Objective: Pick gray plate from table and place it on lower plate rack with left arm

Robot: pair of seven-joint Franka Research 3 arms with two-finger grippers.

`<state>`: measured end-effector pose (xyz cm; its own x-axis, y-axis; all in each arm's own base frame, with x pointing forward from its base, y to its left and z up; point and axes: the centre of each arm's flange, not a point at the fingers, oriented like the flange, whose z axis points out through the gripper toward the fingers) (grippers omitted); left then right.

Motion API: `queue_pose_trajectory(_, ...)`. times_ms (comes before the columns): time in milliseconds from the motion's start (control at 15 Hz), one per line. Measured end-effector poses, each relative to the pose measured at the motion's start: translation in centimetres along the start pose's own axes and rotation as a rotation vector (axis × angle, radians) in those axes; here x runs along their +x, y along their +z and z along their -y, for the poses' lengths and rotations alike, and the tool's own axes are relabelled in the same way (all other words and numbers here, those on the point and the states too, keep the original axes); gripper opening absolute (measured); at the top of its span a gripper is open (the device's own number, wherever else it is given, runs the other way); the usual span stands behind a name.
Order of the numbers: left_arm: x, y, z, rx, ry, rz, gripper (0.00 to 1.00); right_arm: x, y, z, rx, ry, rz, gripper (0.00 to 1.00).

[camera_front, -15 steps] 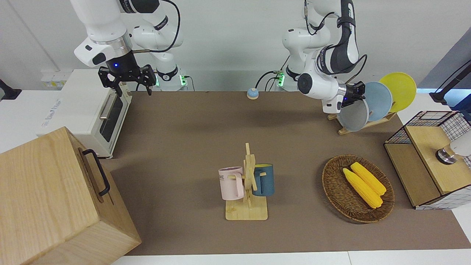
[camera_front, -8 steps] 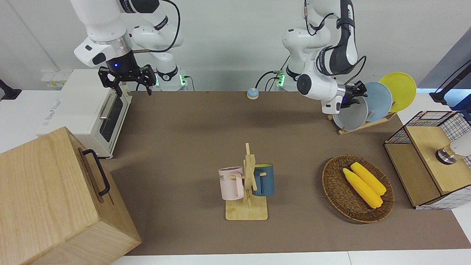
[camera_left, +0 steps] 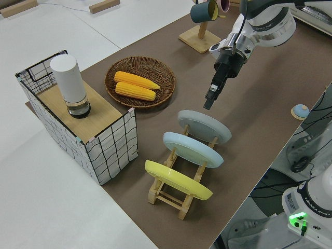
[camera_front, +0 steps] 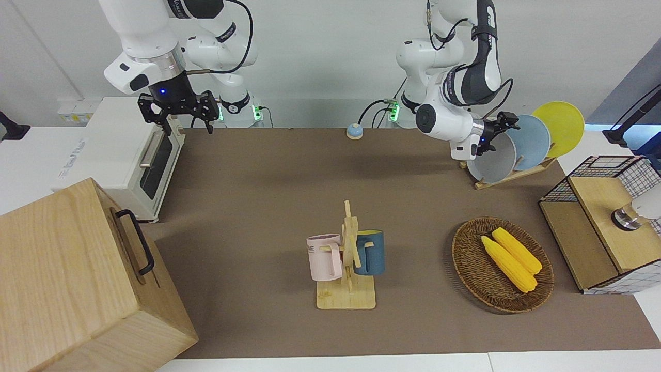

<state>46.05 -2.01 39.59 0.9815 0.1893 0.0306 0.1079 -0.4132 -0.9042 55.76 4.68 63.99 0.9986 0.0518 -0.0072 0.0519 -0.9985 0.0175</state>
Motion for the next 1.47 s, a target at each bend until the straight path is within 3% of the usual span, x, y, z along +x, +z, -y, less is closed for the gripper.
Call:
queue_pose_trajectory(267,0.4,-0.8,0.5,-0.021,-0.017,-0.006,1.0,0.0,0.0,0.0,0.0,0.0,0.0,0.99)
queue_pose_trajectory(467,1.8,-3.2,2.3,-0.115,-0.065,0.003,1.0,0.0,0.0,0.0,0.0,0.0,0.0,0.99)
queue_pose_trajectory(733,4.3,-7.3,5.6,-0.288,-0.119,0.014,1.0,0.0,0.0,0.0,0.0,0.0,0.0,0.99)
queue_pose_trajectory(1133,6.2,-11.7,10.3,-0.593,-0.154,0.072,1.0,0.0,0.0,0.0,0.0,0.0,0.0,0.99)
queue_pose_trajectory(1267,6.3,-13.1,11.1,-0.686,-0.127,0.08,1.0,0.0,0.0,0.0,0.0,0.0,0.0,0.99)
queue_pose_trajectory(1467,6.3,-14.5,12.2,-0.783,-0.009,0.044,1.0,0.0,0.0,0.0,0.0,0.0,0.0,0.99)
